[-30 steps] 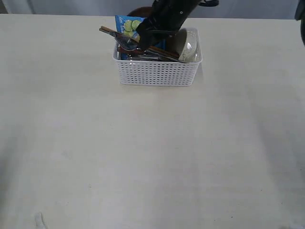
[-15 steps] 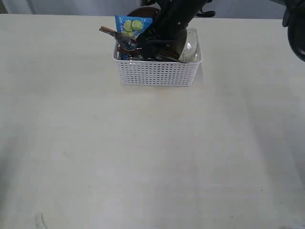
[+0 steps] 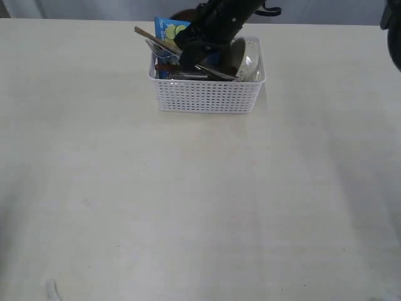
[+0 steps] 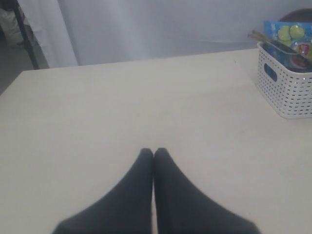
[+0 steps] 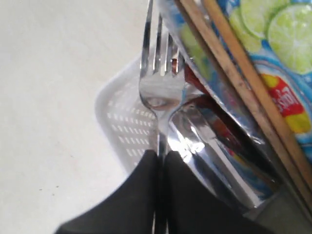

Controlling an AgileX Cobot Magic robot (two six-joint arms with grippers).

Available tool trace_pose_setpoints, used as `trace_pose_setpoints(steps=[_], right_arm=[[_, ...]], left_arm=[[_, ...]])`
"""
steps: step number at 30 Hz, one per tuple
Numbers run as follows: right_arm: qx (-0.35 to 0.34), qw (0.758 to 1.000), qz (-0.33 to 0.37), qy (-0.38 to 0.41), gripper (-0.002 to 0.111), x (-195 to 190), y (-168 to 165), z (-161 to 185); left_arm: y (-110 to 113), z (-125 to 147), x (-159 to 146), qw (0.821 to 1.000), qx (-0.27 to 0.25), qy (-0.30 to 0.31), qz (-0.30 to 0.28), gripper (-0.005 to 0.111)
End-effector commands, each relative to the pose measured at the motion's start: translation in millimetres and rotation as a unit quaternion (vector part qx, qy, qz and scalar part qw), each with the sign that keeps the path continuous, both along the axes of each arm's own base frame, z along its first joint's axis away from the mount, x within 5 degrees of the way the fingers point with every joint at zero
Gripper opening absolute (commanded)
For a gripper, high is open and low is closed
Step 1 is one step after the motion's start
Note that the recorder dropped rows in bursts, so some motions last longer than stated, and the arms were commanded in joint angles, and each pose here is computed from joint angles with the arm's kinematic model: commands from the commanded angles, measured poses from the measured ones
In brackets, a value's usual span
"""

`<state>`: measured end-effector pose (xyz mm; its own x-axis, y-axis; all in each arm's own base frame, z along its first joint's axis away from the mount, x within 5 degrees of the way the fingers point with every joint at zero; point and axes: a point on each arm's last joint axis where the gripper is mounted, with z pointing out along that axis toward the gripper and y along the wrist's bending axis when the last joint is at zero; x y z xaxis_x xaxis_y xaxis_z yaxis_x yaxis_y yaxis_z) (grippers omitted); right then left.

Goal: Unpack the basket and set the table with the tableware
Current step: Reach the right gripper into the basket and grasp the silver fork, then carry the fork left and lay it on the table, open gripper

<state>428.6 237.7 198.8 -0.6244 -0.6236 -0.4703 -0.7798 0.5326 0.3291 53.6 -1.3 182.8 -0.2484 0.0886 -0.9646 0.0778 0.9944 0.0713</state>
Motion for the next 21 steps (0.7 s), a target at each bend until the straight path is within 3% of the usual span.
trace_pose_setpoints(steps=[1,9,14,21], right_arm=[[0.037,0.999,0.031,0.009,-0.001,-7,3,22],[0.066,0.997,0.039,0.028,-0.001,-12,6,33],[0.078,0.995,-0.019,0.056,-0.001,-19,6,57],[0.010,0.996,-0.074,0.046,-0.001,-48,18,92]], left_arm=[[0,-1,0,1.000,0.000,0.000,-0.003,0.000],[0,-1,0,1.000,0.000,0.000,-0.003,0.000],[0,-1,0,1.000,0.000,0.000,-0.003,0.000],[0,-1,0,1.000,0.000,0.000,-0.003,0.000]])
